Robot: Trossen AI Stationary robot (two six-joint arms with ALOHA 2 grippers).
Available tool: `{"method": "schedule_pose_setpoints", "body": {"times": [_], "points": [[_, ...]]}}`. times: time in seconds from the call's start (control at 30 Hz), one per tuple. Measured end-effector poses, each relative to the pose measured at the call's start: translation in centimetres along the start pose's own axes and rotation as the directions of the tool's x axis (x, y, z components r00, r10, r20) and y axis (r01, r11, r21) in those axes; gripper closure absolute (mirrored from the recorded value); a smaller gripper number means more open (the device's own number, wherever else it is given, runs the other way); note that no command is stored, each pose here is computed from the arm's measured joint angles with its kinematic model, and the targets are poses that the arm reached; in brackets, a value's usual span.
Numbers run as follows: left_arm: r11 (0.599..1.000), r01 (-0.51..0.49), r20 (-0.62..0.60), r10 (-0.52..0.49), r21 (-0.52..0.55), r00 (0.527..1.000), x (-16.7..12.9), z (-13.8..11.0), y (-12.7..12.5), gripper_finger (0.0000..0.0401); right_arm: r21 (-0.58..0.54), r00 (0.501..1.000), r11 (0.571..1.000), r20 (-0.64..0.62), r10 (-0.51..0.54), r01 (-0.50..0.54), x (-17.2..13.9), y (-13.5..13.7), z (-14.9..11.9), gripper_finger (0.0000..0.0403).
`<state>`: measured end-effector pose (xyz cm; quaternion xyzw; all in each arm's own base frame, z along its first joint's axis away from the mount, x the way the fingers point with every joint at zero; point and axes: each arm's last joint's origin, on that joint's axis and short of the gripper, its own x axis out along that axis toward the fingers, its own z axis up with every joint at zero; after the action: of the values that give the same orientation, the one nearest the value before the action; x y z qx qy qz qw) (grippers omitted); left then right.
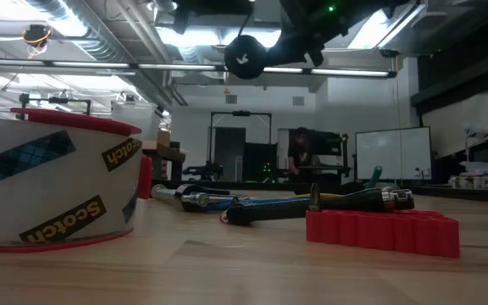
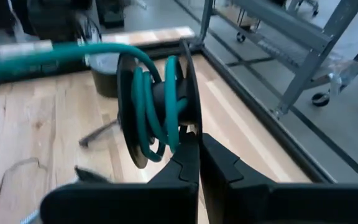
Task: Coil cords
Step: Coil the green wire around the spool
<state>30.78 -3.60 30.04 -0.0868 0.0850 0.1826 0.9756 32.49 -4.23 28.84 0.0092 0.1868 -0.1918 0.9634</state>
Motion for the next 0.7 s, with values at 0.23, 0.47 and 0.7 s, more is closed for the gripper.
{"method": "schedule_pose_setpoints", "body": {"times": [0.23, 0.47, 0.7], "points": [[0.999, 0.046, 0.009, -0.046, -0.019, 0.999, 1.8, -1.3, -0.8, 0.0401, 0.010, 0.999, 1.000, 0.037, 0.003, -0.003, 0.0, 0.0, 0.4, 0.0400], [0.995, 0.089, 0.022, -0.088, -0.045, 0.996, 2.5, -1.6, -1.0, 0.0401, 0.014, 0.999, 1.000, 0.038, 0.000, 0.000, 0.0, 0.0, 0.4, 0.0400], [0.992, 0.112, -0.001, -0.112, -0.054, 0.994, 2.8, -1.9, -1.1, 0.0401, 0.043, 0.997, 0.999, 0.077, -0.019, 0.016, 0.0, -0.2, 0.8, 0.0400]]}}
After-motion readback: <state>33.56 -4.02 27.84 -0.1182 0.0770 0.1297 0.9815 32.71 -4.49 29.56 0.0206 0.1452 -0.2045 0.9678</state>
